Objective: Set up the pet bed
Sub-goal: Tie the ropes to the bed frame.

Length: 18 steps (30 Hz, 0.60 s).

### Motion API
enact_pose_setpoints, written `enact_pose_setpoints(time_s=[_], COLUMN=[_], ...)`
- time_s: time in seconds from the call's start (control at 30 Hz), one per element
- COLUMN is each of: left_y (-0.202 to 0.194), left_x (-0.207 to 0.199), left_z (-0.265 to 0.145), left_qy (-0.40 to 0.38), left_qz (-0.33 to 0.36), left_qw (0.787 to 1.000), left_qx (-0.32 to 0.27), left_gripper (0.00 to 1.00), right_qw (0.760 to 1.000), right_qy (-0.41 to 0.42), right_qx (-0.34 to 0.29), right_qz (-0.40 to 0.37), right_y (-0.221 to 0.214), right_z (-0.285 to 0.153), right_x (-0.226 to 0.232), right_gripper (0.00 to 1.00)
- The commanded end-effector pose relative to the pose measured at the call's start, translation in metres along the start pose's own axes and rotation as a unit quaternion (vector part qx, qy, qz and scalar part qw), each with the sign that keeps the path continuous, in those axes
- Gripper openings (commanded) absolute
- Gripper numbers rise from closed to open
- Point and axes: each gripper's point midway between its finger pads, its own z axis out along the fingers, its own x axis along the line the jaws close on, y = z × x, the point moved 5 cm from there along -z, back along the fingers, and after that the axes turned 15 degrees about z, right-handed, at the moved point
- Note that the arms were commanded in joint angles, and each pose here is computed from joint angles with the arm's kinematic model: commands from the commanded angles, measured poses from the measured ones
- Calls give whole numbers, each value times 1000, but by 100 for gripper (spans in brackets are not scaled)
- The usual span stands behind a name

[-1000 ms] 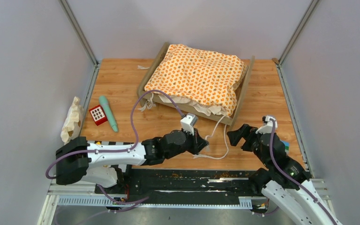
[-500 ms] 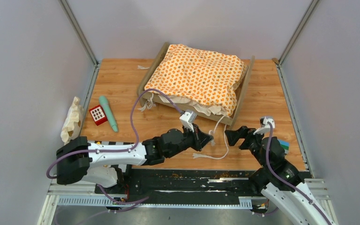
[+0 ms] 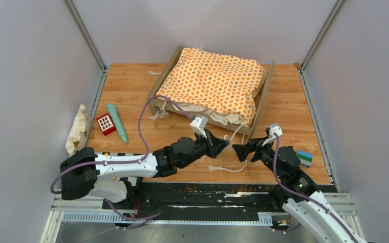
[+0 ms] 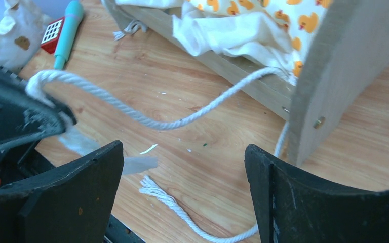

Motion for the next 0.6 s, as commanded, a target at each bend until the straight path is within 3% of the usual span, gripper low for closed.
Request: enact_pose_setpoints(time_s=[0.0, 0.33, 0.57], left_y=[21, 38, 43], left_x=[10, 25, 36], left_z=[1, -7, -16], left_qy=[2, 53, 73], left_qz=[-47, -59, -77], left_qw=[998, 995, 992], left_qx=[-45, -57, -70], left_gripper=[0, 0, 0], right_qw=[996, 986, 983], right_qy=[84, 121, 144], right_qx=[-4, 33, 36], right_qz=[-38, -107, -105], right_y=[12, -10, -13], right_z=[6, 11, 11], right_x=[28, 50, 65], right_gripper=[89, 89, 85])
